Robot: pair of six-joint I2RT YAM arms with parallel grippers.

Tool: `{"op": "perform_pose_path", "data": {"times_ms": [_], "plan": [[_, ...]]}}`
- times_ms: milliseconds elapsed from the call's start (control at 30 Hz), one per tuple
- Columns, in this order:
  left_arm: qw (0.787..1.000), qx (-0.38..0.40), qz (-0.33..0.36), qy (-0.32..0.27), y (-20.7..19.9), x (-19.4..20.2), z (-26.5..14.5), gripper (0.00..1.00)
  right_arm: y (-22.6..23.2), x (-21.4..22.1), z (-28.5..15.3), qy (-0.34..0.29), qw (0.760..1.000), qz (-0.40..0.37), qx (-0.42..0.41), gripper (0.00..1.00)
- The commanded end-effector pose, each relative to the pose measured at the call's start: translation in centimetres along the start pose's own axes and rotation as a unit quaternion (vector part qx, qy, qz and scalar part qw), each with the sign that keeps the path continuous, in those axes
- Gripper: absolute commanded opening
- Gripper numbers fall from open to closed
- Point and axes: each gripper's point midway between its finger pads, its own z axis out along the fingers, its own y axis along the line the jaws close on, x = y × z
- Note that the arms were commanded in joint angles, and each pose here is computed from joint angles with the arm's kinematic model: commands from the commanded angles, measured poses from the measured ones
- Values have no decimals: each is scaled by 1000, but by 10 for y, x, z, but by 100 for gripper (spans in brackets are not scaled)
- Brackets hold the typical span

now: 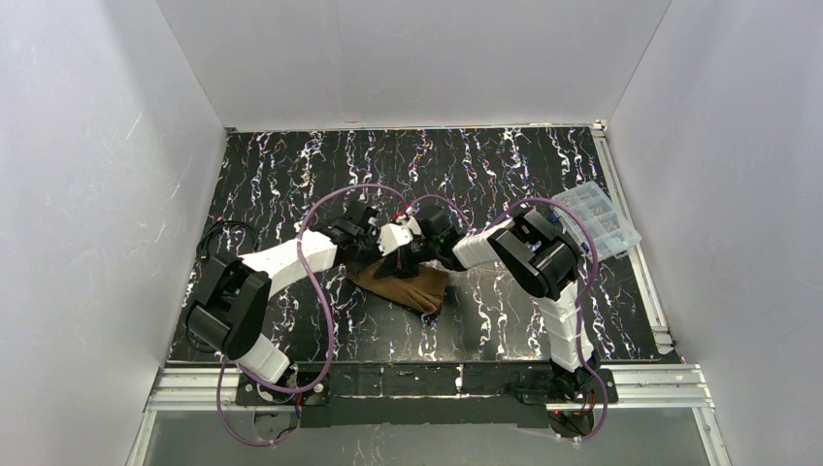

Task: Fold the napkin into a case and place the utensils inside
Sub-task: Stuff the top corner of the smaller-rectangle-folded napkin into the folded napkin.

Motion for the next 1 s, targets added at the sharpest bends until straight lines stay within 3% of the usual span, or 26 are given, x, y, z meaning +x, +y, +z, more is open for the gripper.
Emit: {"op": "perform_pose_path", "data": {"times_ms": [0,467,967], "plan": [[998,-23,-53,3,24,-3,-17,0,-14,21,0,30,999,21,20,1],[997,44,-50,-26,-1,-5,-22,0,-8,14,1,26,999,27,25,1],[998,50,-31,-33,-7,-4,-20,0,33,-4,-3,16,1000,18,0,1]]}}
